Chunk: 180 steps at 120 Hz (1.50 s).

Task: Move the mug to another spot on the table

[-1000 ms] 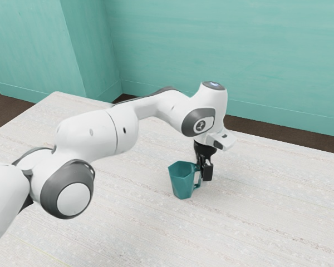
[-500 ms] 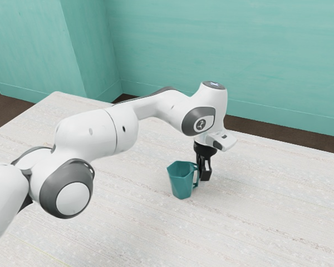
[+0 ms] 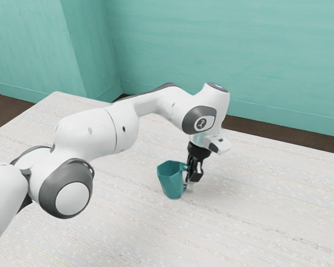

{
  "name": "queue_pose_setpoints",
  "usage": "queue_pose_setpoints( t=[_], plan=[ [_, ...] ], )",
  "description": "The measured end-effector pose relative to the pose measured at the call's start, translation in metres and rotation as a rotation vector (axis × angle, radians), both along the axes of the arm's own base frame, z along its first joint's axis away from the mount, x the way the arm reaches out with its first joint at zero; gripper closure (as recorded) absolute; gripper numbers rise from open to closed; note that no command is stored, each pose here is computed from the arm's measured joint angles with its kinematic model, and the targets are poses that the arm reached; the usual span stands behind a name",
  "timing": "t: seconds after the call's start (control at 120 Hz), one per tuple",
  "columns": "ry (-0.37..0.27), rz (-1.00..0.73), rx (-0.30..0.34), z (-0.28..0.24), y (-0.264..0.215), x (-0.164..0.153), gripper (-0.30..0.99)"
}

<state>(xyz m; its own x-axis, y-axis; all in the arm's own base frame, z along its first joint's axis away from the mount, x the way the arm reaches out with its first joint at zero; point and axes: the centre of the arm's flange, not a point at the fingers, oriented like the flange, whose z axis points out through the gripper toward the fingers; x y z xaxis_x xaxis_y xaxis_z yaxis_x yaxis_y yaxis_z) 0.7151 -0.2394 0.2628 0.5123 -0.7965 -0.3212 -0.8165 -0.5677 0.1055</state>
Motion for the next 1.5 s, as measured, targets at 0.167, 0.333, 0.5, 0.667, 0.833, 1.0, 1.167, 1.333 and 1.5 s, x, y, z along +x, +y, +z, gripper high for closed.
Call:
queue_pose_setpoints(
  t=[0.167, 0.333, 0.5, 0.667, 0.833, 1.0, 1.167, 1.333, 1.5],
  plan=[
    [0.026, -0.008, 0.062, 0.008, 0.005, -0.005, 0.60],
    [0.042, -0.004, 0.126, 0.016, 0.020, -0.006, 0.61],
    [0.052, 0.044, 0.150, 0.021, 0.056, 0.002, 0.61],
    [0.068, 0.086, 0.160, 0.018, 0.087, 0.007, 0.60],
    [0.081, 0.129, 0.168, 0.012, 0.119, 0.012, 0.64],
    [0.082, 0.159, 0.189, 0.011, 0.143, 0.015, 0.66],
    [0.086, 0.187, 0.202, 0.009, 0.164, 0.017, 0.65],
    [0.117, 0.228, 0.188, -0.003, 0.192, 0.016, 0.65],
    [0.143, 0.248, 0.143, -0.018, 0.196, 0.014, 0.42]
  ],
)
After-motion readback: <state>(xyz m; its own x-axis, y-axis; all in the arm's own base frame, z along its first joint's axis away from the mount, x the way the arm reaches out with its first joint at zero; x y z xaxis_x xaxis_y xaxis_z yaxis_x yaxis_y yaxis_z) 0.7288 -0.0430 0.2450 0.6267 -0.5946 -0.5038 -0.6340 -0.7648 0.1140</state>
